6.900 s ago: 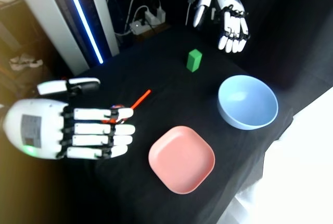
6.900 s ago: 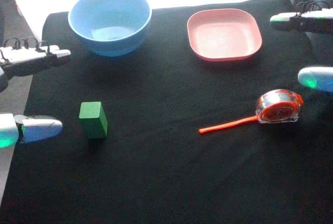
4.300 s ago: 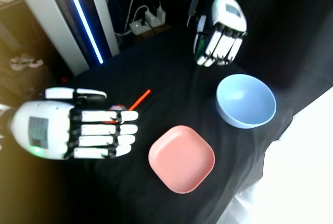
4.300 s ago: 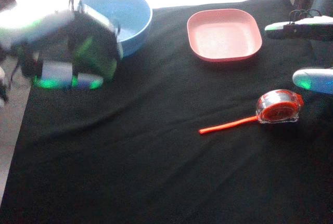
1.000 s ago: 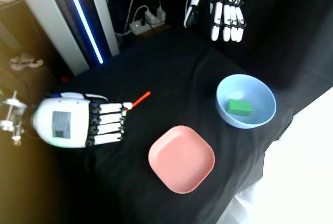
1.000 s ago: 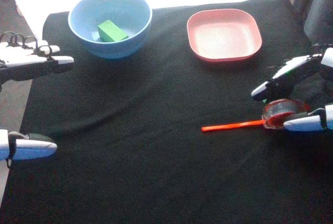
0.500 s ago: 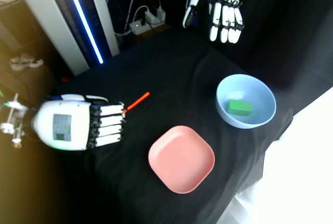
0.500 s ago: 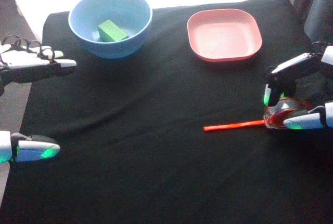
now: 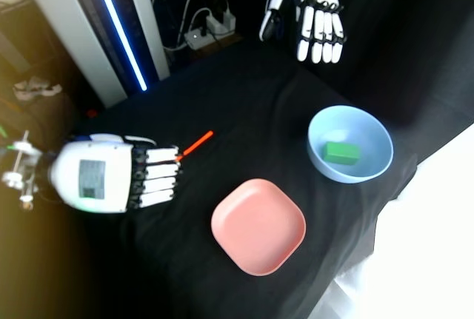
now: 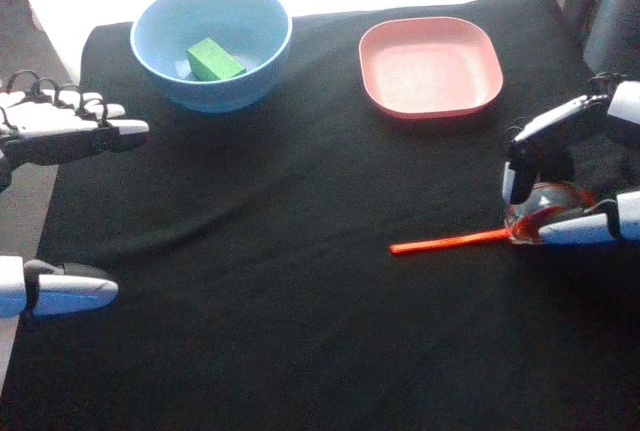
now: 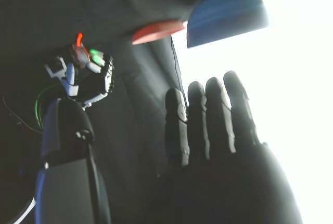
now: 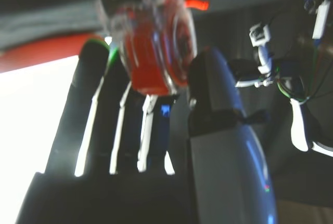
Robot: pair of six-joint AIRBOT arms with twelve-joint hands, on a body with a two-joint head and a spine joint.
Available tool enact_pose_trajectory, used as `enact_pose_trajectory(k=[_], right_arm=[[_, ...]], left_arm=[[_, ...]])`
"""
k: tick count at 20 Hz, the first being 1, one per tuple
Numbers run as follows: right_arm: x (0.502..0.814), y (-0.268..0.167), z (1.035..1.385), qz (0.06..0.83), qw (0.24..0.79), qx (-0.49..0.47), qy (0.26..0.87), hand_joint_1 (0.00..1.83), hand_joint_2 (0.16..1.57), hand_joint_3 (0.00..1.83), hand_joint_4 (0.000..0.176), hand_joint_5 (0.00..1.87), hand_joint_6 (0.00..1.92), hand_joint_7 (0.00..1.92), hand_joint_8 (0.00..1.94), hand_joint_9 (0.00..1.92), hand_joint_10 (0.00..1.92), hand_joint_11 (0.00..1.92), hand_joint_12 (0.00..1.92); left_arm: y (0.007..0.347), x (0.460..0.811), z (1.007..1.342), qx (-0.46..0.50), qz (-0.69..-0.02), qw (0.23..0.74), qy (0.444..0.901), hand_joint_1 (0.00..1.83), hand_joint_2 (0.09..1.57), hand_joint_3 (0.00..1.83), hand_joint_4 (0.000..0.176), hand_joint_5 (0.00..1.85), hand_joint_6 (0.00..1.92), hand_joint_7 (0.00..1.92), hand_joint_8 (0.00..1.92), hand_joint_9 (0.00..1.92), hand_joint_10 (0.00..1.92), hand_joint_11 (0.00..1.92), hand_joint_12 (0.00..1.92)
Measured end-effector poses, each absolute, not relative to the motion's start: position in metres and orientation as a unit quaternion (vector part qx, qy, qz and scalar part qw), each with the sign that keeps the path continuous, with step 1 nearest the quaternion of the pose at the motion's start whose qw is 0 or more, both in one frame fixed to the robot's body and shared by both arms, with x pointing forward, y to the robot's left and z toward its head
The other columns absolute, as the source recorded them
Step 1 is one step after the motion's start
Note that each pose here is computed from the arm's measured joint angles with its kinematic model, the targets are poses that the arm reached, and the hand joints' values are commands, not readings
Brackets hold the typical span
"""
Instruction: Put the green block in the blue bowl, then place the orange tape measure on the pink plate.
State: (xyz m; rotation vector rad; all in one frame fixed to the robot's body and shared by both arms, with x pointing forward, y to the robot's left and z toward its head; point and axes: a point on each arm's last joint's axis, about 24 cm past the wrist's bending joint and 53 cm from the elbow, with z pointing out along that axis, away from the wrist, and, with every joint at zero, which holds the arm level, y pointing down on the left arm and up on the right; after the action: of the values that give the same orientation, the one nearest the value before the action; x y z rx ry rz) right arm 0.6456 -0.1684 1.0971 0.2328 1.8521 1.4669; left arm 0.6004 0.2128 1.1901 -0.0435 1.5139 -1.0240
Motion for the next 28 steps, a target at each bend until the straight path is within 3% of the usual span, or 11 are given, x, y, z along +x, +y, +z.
enact_pose_trajectory(k=[3, 7, 13, 16, 19, 20, 21, 22, 24, 27, 28], right_arm=[[0.646, -0.165, 1.116, 0.591, 0.384, 0.081, 0.705, 1.38, 1.1, 0.0, 0.0, 0.96, 1.15, 1.03, 0.7, 0.96, 1.13, 0.86, 1.34], [0.647, -0.162, 1.129, 0.603, 0.39, 0.076, 0.691, 1.38, 1.09, 0.0, 0.0, 0.96, 1.16, 1.12, 0.48, 0.99, 1.12, 0.95, 1.34], [0.674, -0.161, 1.194, 0.637, 0.452, 0.058, 0.622, 1.39, 1.07, 0.0, 0.0, 1.22, 0.47, 0.98, 0.92, 0.93, 1.26, 0.87, 1.38], [0.697, -0.156, 1.204, 0.644, 0.471, 0.075, 0.599, 1.39, 1.06, 0.0, 0.0, 1.14, 0.74, 1.05, 0.79, 0.97, 1.11, 0.85, 1.24], [0.719, -0.143, 1.2, 0.638, 0.477, 0.084, 0.599, 1.4, 1.04, 0.0, 0.0, 1.17, 0.51, 1.11, 0.77, 1.06, 1.07, 0.98, 1.16], [0.729, -0.14, 1.199, 0.633, 0.481, 0.09, 0.6, 1.41, 1.01, 0.0, 0.0, 1.18, 0.53, 1.2, 0.69, 1.11, 0.89, 0.64, 0.98], [0.737, -0.138, 1.198, 0.629, 0.484, 0.096, 0.601, 1.41, 1.01, 0.0, 0.0, 1.18, 0.5, 1.23, 0.64, 1.11, 0.93, 0.65, 1.09], [0.746, -0.136, 1.198, 0.62, 0.489, 0.096, 0.606, 1.41, 1.01, 0.0, 0.0, 1.16, 0.5, 1.25, 0.59, 1.13, 0.94, 0.86, 1.12], [0.762, -0.128, 1.192, 0.601, 0.495, 0.1, 0.62, 1.42, 1.0, 0.0, 0.0, 1.19, 0.45, 1.25, 0.56, 1.22, 0.8, 1.14, 0.88], [0.784, -0.119, 1.172, 0.571, 0.496, 0.112, 0.645, 1.42, 1.0, 0.0, 0.0, 1.3, 0.17, 1.26, 0.57, 1.19, 0.89, 1.09, 0.96], [0.792, -0.118, 1.163, 0.557, 0.496, 0.121, 0.655, 1.42, 0.99, 0.0, 0.0, 1.29, 0.17, 1.29, 0.49, 1.2, 0.89, 1.11, 0.98]], left_arm=[[0.213, 0.6, 1.191, -0.02, -0.445, 0.611, 0.655, 0.8, 0.92, 0.0, 0.059, 0.44, 0.0, 0.29, 0.0, 0.18, 0.0, 0.0, 0.37], [0.213, 0.6, 1.191, -0.022, -0.446, 0.611, 0.654, 0.8, 0.92, 0.0, 0.058, 0.44, 0.0, 0.29, 0.0, 0.18, 0.0, 0.0, 0.41], [0.214, 0.6, 1.189, -0.024, -0.445, 0.611, 0.655, 0.84, 0.93, 0.0, 0.035, 0.45, 0.0, 0.29, 0.01, 0.16, 0.0, 0.0, 0.31], [0.215, 0.601, 1.189, -0.027, -0.445, 0.611, 0.654, 0.82, 0.91, 0.0, 0.048, 0.47, 0.0, 0.29, 0.0, 0.16, 0.0, 0.0, 0.4], [0.213, 0.599, 1.188, -0.028, -0.449, 0.61, 0.652, 0.88, 0.89, 0.0, 0.008, 0.51, 0.01, 0.31, 0.0, 0.22, 0.01, 0.0, 0.65], [0.213, 0.6, 1.189, -0.029, -0.45, 0.61, 0.651, 0.88, 0.88, 0.0, 0.008, 0.53, 0.01, 0.33, 0.0, 0.25, 0.02, 0.0, 0.57], [0.213, 0.6, 1.189, -0.029, -0.45, 0.611, 0.651, 0.88, 0.88, 0.0, 0.001, 0.54, 0.01, 0.34, 0.0, 0.26, 0.01, 0.0, 0.57], [0.214, 0.6, 1.188, -0.03, -0.45, 0.612, 0.65, 0.86, 0.88, 0.0, 0.0, 0.56, 0.01, 0.35, 0.0, 0.27, 0.01, 0.0, 0.62], [0.213, 0.601, 1.185, -0.034, -0.453, 0.609, 0.651, 0.9, 0.87, 0.0, 0.0, 0.57, 0.0, 0.36, 0.0, 0.31, 0.02, 0.0, 0.85], [0.211, 0.601, 1.184, -0.033, -0.457, 0.605, 0.652, 0.88, 0.86, 0.0, 0.005, 0.59, 0.01, 0.37, 0.0, 0.31, 0.01, 0.0, 0.95], [0.212, 0.601, 1.184, -0.034, -0.456, 0.606, 0.651, 0.88, 0.87, 0.0, 0.043, 0.58, 0.0, 0.35, 0.0, 0.27, 0.0, 0.0, 0.84]])
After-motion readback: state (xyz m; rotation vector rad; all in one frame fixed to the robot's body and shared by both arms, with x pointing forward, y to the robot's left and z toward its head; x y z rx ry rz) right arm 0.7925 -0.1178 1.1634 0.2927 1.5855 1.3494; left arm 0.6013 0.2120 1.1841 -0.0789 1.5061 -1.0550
